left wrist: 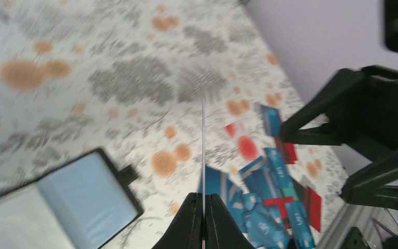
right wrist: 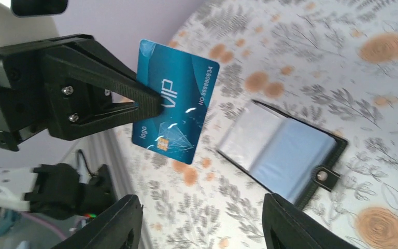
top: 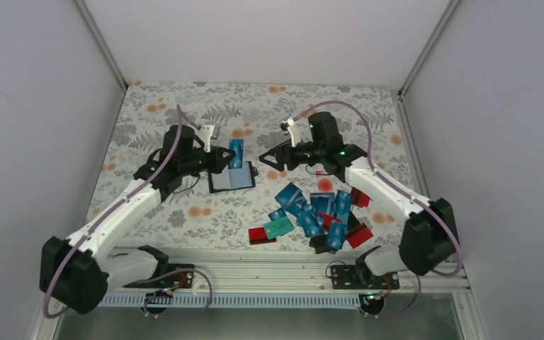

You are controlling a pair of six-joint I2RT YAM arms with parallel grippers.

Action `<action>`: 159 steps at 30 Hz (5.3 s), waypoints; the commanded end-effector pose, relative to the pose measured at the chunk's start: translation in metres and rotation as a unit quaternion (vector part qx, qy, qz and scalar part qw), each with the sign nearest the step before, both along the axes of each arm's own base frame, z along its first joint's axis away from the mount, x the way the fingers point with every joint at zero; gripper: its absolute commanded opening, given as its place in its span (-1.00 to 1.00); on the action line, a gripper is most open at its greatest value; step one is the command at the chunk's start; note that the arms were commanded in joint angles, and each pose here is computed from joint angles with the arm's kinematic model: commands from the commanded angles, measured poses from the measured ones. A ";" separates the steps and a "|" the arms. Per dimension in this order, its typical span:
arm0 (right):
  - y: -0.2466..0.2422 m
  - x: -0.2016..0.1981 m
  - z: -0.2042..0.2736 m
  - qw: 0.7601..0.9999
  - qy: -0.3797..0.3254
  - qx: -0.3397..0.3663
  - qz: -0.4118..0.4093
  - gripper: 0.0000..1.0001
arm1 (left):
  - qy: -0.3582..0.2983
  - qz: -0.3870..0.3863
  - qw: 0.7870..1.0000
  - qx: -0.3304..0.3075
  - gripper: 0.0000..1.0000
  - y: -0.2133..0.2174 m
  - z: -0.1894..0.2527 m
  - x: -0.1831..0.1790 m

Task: Put the credit cards into the card holder

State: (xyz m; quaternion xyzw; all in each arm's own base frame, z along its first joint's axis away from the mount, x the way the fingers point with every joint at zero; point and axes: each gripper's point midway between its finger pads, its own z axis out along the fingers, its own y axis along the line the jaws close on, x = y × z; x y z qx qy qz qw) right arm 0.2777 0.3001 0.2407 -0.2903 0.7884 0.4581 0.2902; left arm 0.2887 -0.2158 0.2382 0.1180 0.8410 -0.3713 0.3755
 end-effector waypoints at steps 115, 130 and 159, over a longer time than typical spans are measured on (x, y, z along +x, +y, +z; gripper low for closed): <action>0.026 0.051 -0.252 0.945 0.217 -0.227 -0.092 -0.80 | 0.304 0.117 0.945 -0.013 -0.95 0.035 -0.223 0.024; 0.027 0.049 -0.252 0.945 0.222 -0.224 -0.088 -0.81 | 0.318 0.114 0.941 -0.034 -0.95 0.028 -0.234 0.027; 0.031 0.048 -0.257 0.944 0.234 -0.217 -0.085 -0.85 | 0.341 0.103 0.932 -0.065 -0.95 0.004 -0.242 0.028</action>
